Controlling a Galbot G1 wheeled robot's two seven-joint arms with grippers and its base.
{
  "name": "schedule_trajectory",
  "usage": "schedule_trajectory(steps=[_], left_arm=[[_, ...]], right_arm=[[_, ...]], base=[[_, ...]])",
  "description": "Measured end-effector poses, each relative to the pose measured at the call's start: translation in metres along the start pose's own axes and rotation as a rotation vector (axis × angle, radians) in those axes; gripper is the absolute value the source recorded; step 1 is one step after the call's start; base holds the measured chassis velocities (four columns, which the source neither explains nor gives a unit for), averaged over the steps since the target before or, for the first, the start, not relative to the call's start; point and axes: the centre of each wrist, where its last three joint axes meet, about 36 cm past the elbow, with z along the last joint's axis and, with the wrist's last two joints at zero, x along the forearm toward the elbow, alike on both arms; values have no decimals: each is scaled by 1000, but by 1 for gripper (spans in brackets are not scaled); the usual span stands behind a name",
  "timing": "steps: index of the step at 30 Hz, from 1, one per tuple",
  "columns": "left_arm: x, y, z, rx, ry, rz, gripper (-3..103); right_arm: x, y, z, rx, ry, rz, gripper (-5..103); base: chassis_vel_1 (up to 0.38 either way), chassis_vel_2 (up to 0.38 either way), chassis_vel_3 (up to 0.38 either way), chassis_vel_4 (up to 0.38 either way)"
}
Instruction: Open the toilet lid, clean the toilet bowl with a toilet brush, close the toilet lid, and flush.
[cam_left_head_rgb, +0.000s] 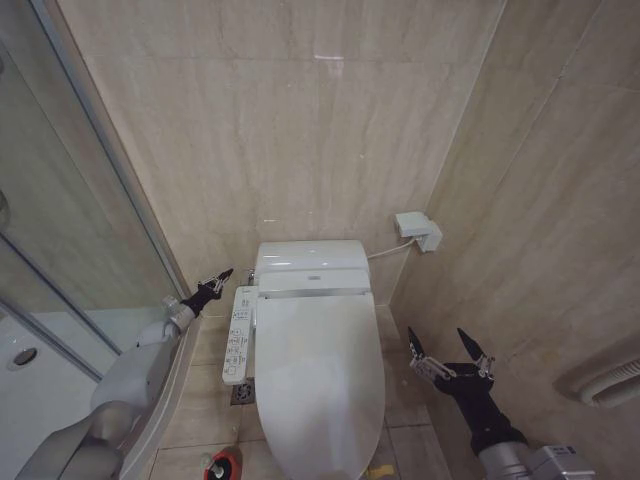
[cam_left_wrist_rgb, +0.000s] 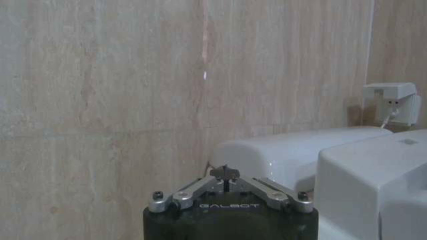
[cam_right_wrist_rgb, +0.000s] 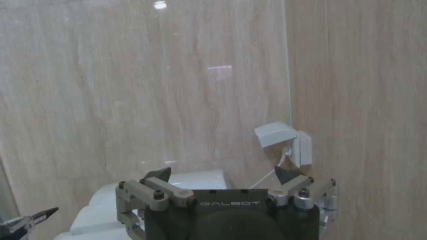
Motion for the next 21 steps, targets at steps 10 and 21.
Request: schedule_trajectory(steps=[10, 21], left_arm=[[5, -6, 8, 14, 0, 4, 0], [10, -12, 16, 26, 8, 8, 0]], right_arm=[[0, 0, 0, 0, 0, 0, 100], [0, 0, 0, 0, 0, 0, 100]], base=[[0, 0, 0, 0], [-35, 14, 38, -16]])
